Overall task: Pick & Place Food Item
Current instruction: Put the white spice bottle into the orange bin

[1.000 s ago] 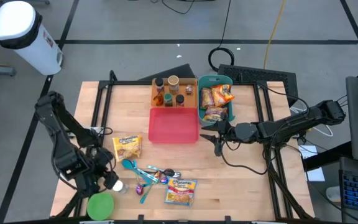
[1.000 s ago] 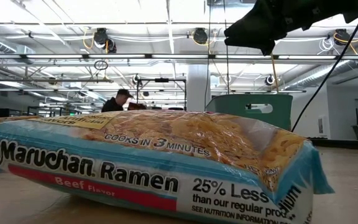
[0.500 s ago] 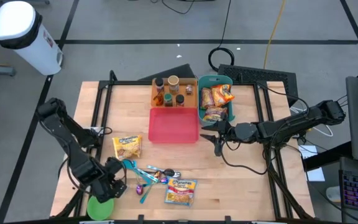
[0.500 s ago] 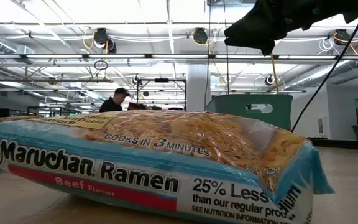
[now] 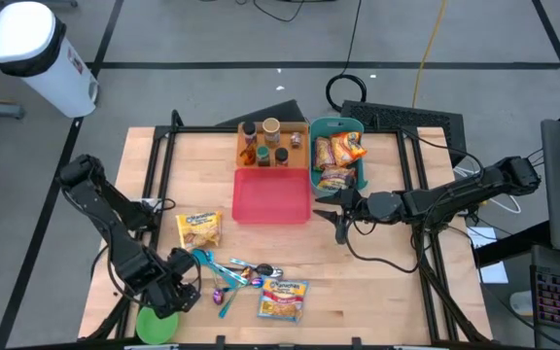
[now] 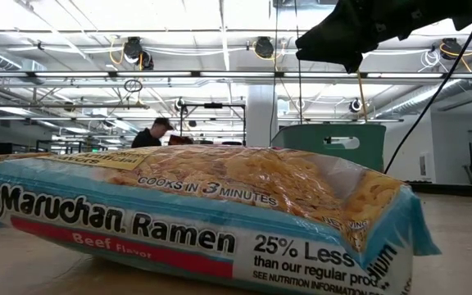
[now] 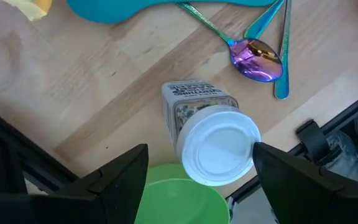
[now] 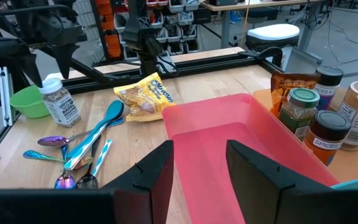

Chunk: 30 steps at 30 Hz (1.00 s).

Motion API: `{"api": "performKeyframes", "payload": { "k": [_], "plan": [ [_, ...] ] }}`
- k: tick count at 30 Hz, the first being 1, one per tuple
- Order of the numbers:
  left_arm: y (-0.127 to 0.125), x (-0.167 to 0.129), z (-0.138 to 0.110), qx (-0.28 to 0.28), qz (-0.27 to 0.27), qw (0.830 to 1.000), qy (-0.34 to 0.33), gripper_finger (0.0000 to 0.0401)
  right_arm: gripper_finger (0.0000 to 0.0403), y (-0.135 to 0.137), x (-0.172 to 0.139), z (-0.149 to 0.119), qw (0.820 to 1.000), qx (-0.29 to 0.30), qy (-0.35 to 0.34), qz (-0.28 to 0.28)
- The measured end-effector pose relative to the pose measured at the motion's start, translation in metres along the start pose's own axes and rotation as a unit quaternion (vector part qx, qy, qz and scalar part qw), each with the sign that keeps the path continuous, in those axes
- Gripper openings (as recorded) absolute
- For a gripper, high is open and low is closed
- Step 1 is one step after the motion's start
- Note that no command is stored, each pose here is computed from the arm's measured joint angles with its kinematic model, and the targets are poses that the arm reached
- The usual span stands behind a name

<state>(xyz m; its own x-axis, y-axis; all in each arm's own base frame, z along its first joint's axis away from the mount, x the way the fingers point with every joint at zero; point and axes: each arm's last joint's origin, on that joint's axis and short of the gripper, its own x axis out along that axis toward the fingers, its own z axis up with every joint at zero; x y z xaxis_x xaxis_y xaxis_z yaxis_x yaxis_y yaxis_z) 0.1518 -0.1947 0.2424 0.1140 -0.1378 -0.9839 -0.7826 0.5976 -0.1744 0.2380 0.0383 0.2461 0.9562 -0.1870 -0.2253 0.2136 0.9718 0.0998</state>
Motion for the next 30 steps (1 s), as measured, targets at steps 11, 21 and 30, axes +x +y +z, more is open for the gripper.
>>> {"api": "performKeyframes", "payload": {
  "k": [11, 21, 30],
  "plan": [
    [-0.002, 0.0, 0.007, 0.023, 0.003, 0.999, 0.025, 0.0299, 0.0141, 0.0, 0.0, 0.0, 1.0, 0.0, 0.0, 0.0],
    [-0.006, 0.0, 0.019, 0.062, -0.004, 0.997, 0.038, 0.0299, 0.0141, 0.0, 0.0, 0.0, 1.0, 0.0, 0.0, 0.0],
    [-0.016, -0.001, 0.017, 0.101, -0.061, 0.992, 0.036, 0.0298, 0.0141, 0.0, 0.0, 0.0, 1.0, 0.0, 0.0, 0.0]
  ]
}}
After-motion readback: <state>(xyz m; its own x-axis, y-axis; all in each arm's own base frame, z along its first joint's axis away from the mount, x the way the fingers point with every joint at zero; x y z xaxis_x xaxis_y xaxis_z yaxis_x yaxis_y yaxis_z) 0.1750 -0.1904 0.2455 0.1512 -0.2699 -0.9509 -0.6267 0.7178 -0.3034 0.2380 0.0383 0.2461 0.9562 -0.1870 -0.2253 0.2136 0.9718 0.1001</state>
